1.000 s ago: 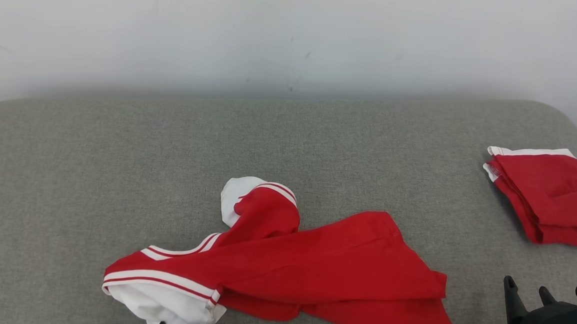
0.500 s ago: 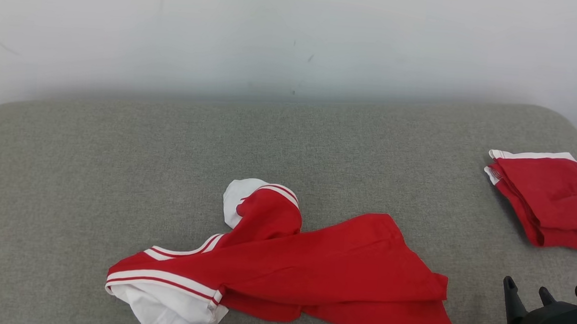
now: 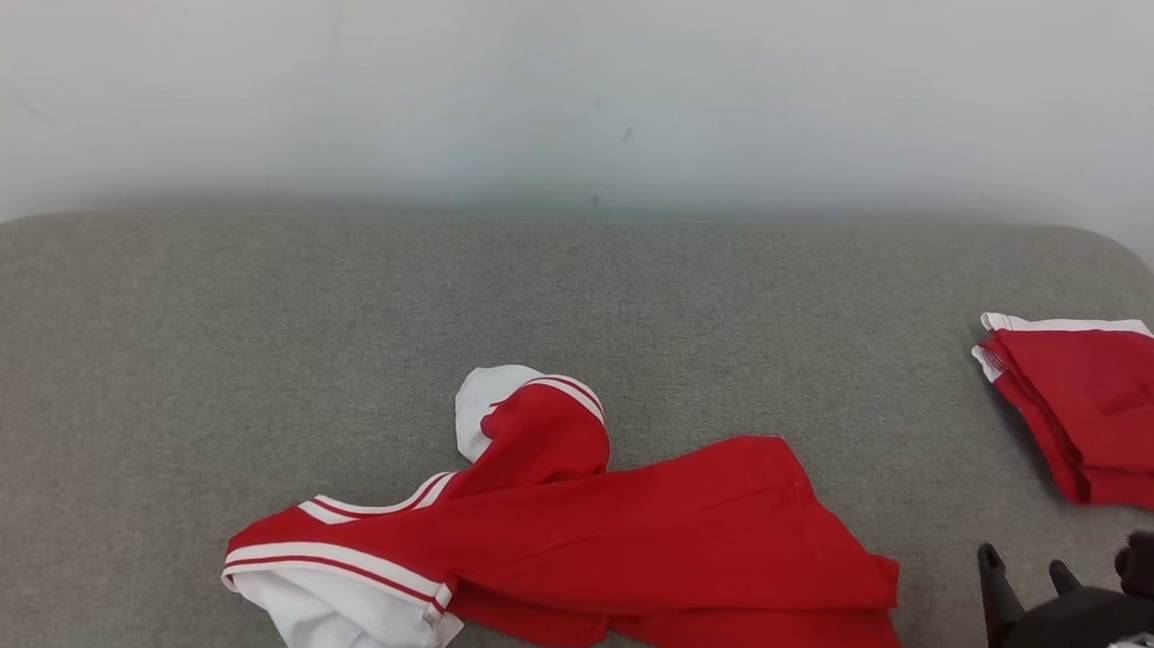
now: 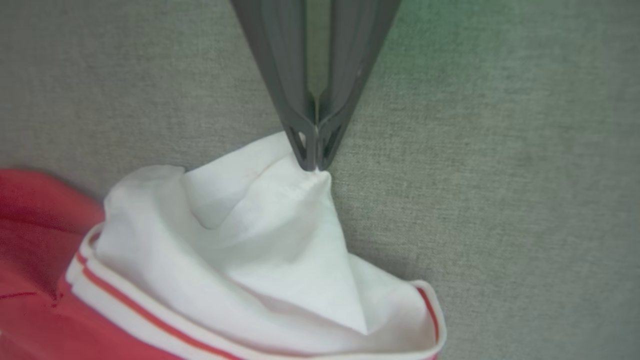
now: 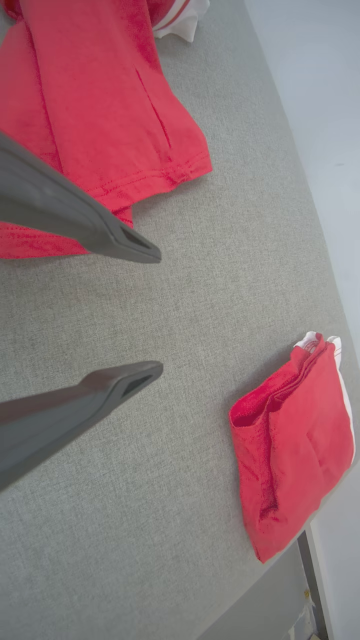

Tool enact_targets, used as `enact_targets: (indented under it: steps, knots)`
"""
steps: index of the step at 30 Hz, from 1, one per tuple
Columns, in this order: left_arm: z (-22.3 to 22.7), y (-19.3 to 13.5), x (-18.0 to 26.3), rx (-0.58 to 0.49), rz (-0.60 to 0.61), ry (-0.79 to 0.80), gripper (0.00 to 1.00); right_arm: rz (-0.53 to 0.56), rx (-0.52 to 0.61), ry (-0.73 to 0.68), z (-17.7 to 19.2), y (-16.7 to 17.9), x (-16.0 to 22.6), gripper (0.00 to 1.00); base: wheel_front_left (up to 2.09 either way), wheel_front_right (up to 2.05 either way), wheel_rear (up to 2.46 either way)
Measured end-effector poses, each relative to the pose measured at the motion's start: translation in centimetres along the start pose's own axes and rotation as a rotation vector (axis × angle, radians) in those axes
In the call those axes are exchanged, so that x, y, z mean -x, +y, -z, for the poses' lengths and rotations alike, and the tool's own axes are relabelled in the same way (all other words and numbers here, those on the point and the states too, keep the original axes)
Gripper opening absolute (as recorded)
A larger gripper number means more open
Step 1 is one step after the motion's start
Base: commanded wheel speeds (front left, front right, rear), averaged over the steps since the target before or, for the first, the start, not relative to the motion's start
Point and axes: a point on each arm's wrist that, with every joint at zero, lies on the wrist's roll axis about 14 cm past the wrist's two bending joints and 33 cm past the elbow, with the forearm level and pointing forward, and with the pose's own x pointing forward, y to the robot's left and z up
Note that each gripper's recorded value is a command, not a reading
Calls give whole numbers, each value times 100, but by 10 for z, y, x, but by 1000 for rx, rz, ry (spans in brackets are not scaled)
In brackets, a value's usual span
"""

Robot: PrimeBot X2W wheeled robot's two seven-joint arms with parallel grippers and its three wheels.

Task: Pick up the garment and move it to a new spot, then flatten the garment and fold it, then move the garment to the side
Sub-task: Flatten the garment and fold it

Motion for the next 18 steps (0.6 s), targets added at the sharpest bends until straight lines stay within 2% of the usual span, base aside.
enact_targets:
  steps: [7,10,18]
  knots:
    - [-5,-23,-3,-3,38,-12,0,-63,38,21,-17,27,-12,100,0,0,0]
    - [-11,-27,-4,-4,30,-19,0,-55,80,40,-31,33,-22,100,0,0,0]
    - [-23,-33,-1,5,10,-27,0,-117,108,211,-31,69,-63,100,0,0,0]
